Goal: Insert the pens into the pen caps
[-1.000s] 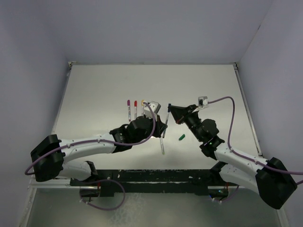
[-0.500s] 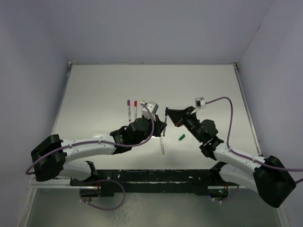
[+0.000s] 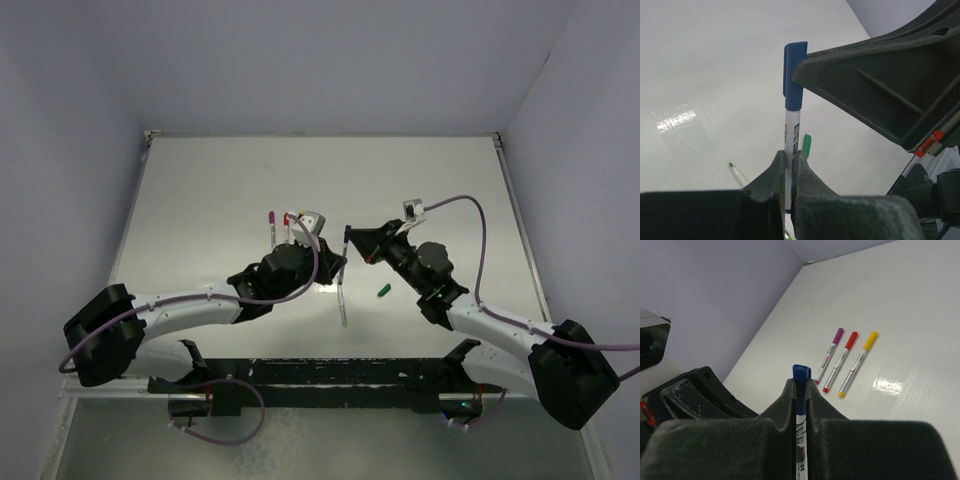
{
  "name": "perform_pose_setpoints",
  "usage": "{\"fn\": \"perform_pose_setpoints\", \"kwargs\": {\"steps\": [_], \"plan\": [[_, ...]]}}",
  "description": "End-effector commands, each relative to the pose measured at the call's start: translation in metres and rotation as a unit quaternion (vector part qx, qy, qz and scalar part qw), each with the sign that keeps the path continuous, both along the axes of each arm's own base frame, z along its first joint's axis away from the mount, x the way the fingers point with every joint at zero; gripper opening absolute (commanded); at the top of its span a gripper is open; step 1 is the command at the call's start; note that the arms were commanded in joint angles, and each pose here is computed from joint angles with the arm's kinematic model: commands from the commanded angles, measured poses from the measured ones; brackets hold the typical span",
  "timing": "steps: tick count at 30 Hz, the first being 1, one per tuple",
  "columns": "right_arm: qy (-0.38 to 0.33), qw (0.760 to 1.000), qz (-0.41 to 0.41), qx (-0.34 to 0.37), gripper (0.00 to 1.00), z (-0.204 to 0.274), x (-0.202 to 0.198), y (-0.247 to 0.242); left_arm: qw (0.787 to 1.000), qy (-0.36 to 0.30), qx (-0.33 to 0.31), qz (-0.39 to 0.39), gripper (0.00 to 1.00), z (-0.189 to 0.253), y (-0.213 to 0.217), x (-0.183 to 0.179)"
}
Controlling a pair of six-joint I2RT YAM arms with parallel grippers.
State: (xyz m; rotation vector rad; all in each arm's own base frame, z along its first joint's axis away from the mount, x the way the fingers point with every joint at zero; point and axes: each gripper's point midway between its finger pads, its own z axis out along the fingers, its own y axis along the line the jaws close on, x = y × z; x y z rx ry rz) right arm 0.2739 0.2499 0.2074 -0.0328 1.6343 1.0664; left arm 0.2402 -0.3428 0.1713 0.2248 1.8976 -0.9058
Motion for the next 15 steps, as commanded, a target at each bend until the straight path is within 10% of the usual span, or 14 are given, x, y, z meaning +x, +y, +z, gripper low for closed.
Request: {"fn": "perform_pose_setpoints", "kwargs": {"steps": [1, 15], "plan": [[0.053, 0.994, 0.066, -0.063, 0.00, -0.039, -0.021, 0.013, 0.988, -0.094, -0.105, 0.058, 0.00, 0.086, 0.006, 0.041], [0.093, 0.980, 0.097, -0.148, 0.00, -0.072, -0.028, 0.017, 0.984, -0.133, -0.100, 0.057, 0.00, 0.110, 0.011, 0.052]]}}
